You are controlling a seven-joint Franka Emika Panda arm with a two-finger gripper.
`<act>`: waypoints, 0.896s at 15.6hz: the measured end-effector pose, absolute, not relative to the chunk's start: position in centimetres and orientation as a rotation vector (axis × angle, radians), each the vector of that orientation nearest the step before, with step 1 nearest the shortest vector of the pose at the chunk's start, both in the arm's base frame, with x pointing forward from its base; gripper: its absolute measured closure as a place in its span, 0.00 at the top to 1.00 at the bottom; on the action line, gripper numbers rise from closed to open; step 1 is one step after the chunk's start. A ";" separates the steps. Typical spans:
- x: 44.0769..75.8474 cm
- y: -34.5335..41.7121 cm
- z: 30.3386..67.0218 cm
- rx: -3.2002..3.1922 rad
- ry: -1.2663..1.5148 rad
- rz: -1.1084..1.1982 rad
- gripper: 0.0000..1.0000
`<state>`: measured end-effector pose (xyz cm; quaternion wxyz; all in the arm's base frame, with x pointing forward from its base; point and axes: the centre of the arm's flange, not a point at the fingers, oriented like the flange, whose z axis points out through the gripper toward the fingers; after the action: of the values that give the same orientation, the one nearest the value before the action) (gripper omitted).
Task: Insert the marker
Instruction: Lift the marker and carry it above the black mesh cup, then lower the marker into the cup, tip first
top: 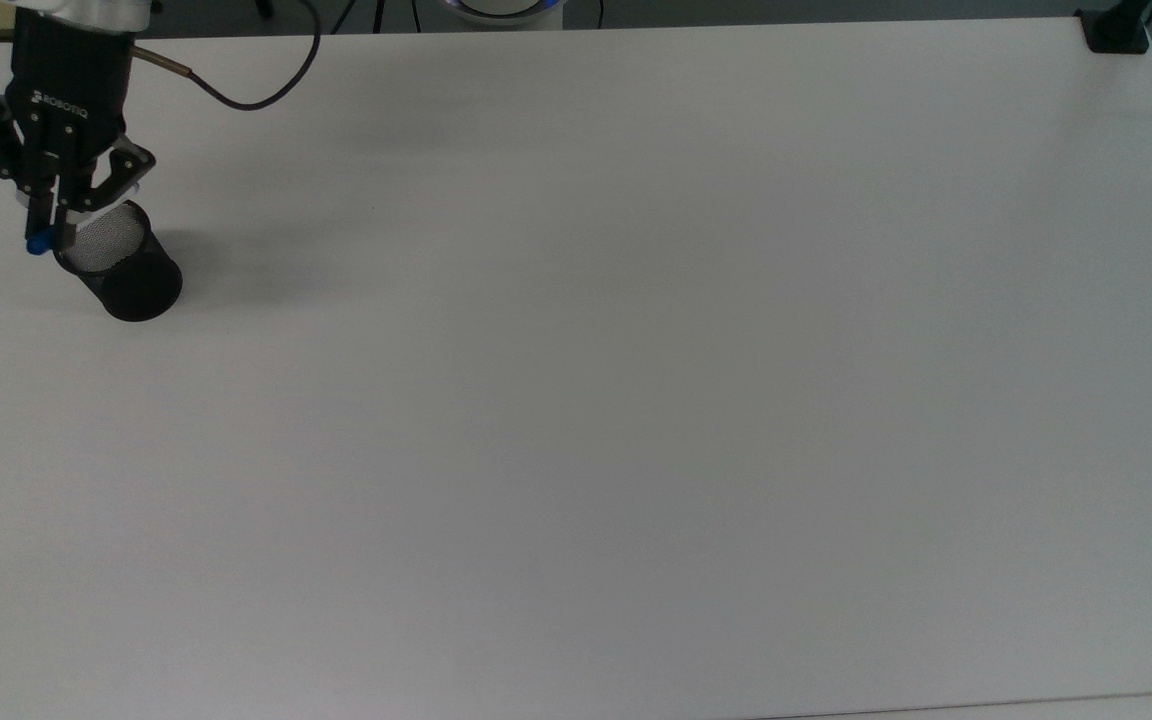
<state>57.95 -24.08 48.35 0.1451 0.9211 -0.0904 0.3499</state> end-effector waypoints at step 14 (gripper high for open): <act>53.5 -27.9 38.5 2.538 -0.305 1.240 0.17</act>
<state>53.50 -27.91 38.46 0.1495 0.8832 -0.1063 0.4316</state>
